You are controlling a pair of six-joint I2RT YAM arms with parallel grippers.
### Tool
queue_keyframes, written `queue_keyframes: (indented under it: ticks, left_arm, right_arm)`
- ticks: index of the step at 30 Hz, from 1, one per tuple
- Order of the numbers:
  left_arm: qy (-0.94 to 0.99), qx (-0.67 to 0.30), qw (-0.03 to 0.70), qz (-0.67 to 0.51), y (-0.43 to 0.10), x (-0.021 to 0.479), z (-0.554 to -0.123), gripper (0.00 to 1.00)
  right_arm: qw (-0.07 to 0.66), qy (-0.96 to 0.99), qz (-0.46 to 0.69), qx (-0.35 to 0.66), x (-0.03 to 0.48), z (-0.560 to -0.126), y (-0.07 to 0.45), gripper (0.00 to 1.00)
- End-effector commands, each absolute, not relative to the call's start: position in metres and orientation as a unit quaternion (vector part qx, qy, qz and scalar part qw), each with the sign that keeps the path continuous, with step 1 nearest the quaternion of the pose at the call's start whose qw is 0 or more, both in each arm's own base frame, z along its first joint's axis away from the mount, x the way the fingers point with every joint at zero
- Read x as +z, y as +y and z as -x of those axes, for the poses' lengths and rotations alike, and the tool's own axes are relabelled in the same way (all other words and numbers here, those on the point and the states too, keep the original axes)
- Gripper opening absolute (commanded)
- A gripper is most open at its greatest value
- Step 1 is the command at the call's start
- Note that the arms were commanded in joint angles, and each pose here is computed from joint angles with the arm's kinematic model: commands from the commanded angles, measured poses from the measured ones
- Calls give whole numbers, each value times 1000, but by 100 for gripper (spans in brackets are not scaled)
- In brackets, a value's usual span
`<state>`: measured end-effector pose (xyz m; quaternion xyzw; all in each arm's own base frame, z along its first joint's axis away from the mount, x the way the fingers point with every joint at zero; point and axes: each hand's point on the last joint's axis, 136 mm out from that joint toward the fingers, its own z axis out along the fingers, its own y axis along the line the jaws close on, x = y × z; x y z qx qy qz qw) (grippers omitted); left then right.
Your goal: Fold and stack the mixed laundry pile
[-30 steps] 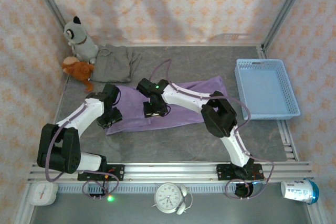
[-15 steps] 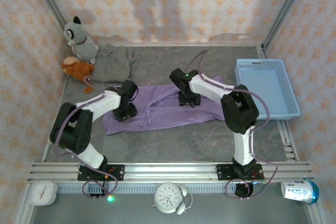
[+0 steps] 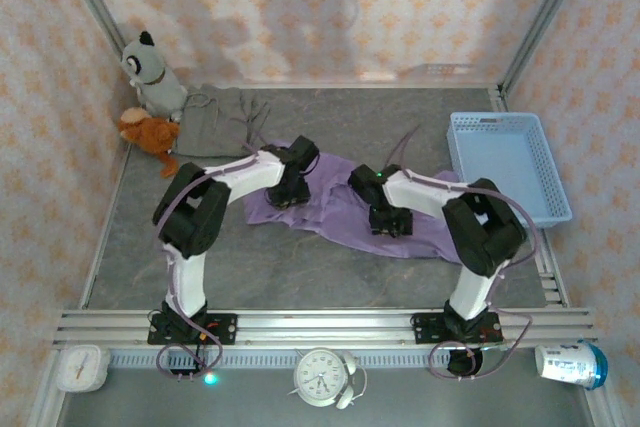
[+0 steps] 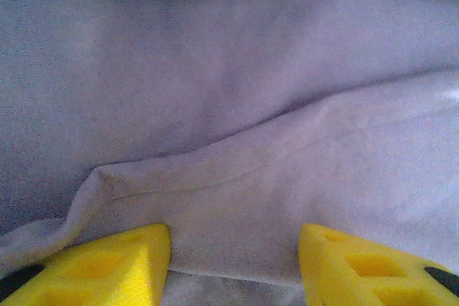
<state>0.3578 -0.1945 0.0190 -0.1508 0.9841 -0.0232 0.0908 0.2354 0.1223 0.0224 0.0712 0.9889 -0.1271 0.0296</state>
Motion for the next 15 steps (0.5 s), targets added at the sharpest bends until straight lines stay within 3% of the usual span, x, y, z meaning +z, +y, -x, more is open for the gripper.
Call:
queue_keyframes:
  ticks: [1, 7, 15]
  left_arm:
    - [993, 1, 56, 107, -205, -7, -368, 38]
    - [996, 23, 65, 62, -218, -3, -429, 38]
    - [991, -9, 81, 107, -208, -8, -493, 38]
  right_arm:
    - [14, 984, -115, -134, 18, -213, 109, 52]
    - [15, 986, -134, -100, 26, -218, 122, 52]
    - [21, 978, -206, 1, 58, -248, 173, 57]
